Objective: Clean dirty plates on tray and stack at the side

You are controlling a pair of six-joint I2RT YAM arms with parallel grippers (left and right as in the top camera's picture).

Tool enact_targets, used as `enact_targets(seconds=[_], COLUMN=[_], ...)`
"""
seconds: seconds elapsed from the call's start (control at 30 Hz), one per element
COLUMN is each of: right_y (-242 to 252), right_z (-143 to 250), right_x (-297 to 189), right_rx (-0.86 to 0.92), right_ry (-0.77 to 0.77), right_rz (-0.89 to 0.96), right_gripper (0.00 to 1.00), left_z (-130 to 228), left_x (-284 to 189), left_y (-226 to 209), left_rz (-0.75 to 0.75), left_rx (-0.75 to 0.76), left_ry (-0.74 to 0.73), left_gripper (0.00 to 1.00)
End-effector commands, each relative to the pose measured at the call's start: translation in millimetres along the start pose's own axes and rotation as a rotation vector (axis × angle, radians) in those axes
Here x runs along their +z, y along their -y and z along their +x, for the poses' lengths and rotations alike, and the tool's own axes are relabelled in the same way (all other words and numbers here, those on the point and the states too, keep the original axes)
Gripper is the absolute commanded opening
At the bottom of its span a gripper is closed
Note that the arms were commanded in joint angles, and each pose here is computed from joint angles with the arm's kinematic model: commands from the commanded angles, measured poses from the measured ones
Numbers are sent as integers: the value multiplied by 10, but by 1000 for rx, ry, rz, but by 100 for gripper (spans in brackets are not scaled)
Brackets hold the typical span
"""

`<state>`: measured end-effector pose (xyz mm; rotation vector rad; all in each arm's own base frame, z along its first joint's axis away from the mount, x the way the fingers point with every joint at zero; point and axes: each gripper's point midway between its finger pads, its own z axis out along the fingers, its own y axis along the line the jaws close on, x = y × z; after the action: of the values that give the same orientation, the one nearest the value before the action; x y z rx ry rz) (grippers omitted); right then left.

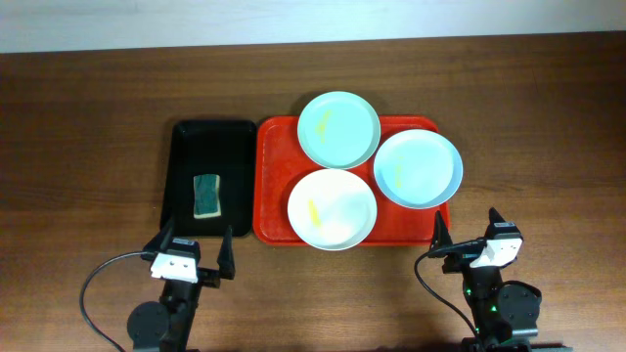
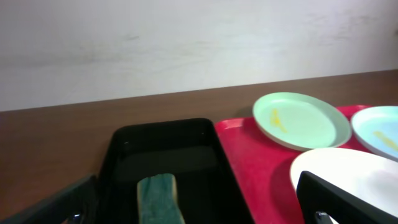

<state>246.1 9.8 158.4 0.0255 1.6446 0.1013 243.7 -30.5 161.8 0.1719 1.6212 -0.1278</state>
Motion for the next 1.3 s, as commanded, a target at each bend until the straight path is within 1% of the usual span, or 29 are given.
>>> enact_targets(seconds=[0.0, 0.17, 0.27, 0.4, 0.5, 0.53, 0.6, 0.67, 0.73, 0.83, 0.9, 0.93, 1.03, 1.13, 1.2, 1.27], right_y=[-84, -131, -270, -429, -464, -483, -499, -514, -524, -529, -526, -523, -514, -511, -591, -818], right_z=[35, 37, -106, -536, -927, -1139, -1305, -1474, -1586, -1662, -1652, -1625, -1538, -1473, -1373, -1207], right_x=[1, 3, -38, -171, -335, -424, -486, -543, -566, -520, -464, -427, -329, -174, -95, -45], right_rx=[7, 7, 4, -8, -11, 12, 14, 19, 29, 53, 71, 82, 113, 135, 168, 245], right_ry=[-10, -16, 8, 84, 113, 114, 108, 75, 5, -163, -287, -373, -589, -734, -814, -925], right_rz=[-48, -75, -151, -229, -230, -232, -232, -229, -222, -206, -193, -184, -159, -146, -188, -319], right_gripper=[98, 99, 99, 98, 99, 98, 99, 99, 99, 99, 99, 99, 98, 98, 98, 98], left_z=[-42, -189, -477, -992, -1414, -1565, -1651, -1719, -1754, -1768, -1737, -1715, -1637, -1467, -1334, -1177], left_x=[-25, -109, -242, -435, -523, -517, -496, -449, -390, -281, -193, -149, 8, 119, 157, 173], left_y=[210, 245, 263, 285, 290, 284, 276, 263, 250, 226, 208, 200, 215, 253, 248, 245], left_rz=[121, 136, 136, 134, 134, 137, 139, 142, 146, 152, 155, 156, 186, 219, 219, 217], left_rx=[16, 8, 8, 15, 14, 1, -15, -42, -73, -119, -149, -163, -206, -249, -270, -293], left_ry=[11, -19, -19, 6, 2, -44, -102, -197, -305, -464, -569, -616, -726, -816, -881, -961], left_gripper=[99, 99, 99, 99, 99, 99, 99, 100, 99, 99, 99, 99, 99, 99, 99, 99])
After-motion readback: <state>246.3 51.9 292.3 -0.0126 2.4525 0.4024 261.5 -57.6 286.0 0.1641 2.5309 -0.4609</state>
